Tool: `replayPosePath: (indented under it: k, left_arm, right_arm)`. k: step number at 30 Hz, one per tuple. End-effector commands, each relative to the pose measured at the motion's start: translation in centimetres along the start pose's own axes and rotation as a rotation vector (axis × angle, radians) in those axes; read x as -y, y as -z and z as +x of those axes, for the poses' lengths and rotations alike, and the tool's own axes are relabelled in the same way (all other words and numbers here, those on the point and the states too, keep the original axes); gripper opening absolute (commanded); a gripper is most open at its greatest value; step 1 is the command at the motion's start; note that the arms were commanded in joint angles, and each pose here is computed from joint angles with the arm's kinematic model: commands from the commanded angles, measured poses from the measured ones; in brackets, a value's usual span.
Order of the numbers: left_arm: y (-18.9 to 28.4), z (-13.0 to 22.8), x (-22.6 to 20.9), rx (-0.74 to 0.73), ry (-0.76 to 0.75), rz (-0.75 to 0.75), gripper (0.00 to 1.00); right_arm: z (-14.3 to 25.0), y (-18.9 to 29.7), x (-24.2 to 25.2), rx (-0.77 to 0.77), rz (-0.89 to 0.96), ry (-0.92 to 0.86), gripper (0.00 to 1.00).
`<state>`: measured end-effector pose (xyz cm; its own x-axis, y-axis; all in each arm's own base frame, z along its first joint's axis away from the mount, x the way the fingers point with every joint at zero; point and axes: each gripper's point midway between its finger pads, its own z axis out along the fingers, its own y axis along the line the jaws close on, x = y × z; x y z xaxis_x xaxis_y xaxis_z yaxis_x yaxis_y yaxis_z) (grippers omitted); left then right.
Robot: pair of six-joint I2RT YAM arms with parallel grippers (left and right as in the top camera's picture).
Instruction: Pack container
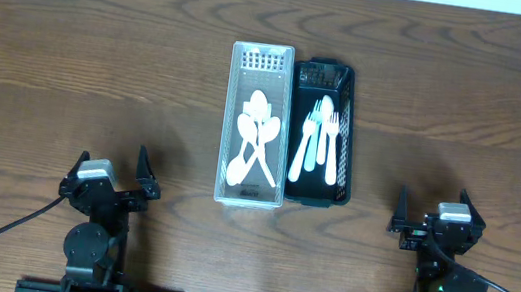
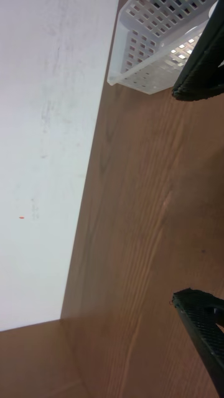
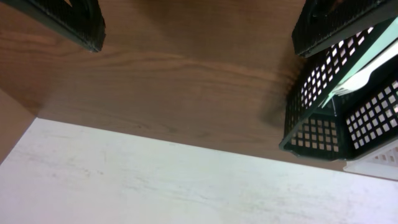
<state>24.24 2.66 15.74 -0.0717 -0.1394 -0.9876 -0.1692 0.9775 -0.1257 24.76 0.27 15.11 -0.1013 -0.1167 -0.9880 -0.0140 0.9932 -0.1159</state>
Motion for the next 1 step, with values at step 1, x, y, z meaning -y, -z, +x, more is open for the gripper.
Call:
replayPosePath:
  k: [1]
  left_arm:
    - [-0.14,1.85,-0.25,-0.051,-0.004,-0.008,0.98]
  right_arm:
    - [0.0,0.03,-0.2,0.004,-0.007,0.004,0.99]
